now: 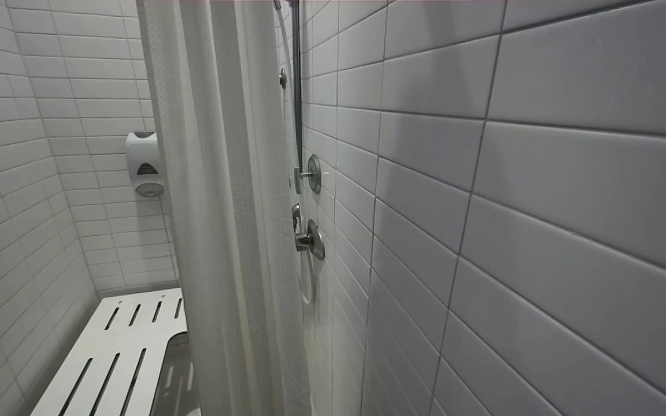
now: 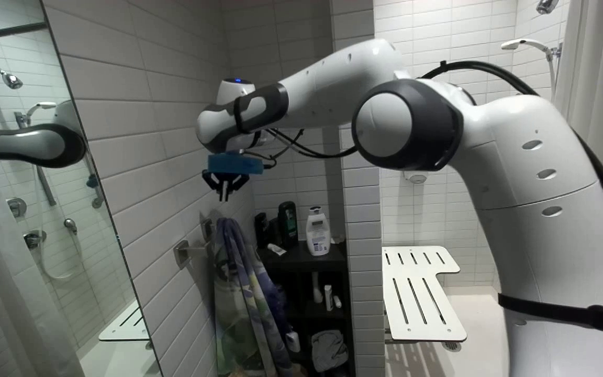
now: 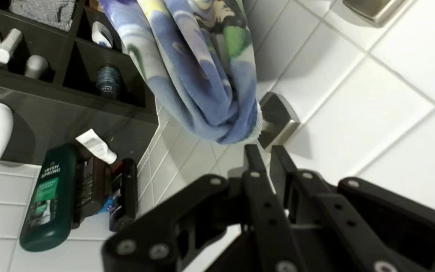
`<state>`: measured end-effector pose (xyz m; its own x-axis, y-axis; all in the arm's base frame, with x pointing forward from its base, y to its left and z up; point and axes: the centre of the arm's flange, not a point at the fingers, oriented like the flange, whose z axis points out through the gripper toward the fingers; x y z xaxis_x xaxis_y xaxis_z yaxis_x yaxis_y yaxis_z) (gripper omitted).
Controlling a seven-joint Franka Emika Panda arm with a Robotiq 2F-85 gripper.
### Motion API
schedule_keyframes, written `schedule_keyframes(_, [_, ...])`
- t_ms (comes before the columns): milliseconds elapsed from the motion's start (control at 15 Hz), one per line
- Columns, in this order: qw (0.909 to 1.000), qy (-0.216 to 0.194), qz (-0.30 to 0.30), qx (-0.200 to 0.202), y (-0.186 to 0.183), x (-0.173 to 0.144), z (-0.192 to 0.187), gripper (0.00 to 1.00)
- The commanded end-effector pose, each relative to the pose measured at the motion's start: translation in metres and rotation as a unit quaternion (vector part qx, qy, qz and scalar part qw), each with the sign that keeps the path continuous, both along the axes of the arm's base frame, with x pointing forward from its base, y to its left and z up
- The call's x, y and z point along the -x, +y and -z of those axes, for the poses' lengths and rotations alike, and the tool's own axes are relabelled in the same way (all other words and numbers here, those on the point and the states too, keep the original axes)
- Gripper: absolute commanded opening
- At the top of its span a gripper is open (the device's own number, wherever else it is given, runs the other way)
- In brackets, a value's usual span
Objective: Move the bathing towel from the left hanger onto the right hanger
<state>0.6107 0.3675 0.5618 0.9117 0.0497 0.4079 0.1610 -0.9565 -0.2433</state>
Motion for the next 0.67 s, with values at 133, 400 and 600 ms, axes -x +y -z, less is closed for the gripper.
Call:
schedule_keyframes(133, [1.0000,0.000,0.004,0.001,-0.020,0.036,-0.040,0.04])
schedule_keyframes(400, [0.9995,0.030,0.010,0.008,-0.031,0.048,-0.024,0.45])
schedule_keyframes(600, [0.9986,0.049,0.013,0.014,-0.038,0.055,-0.005,0.64])
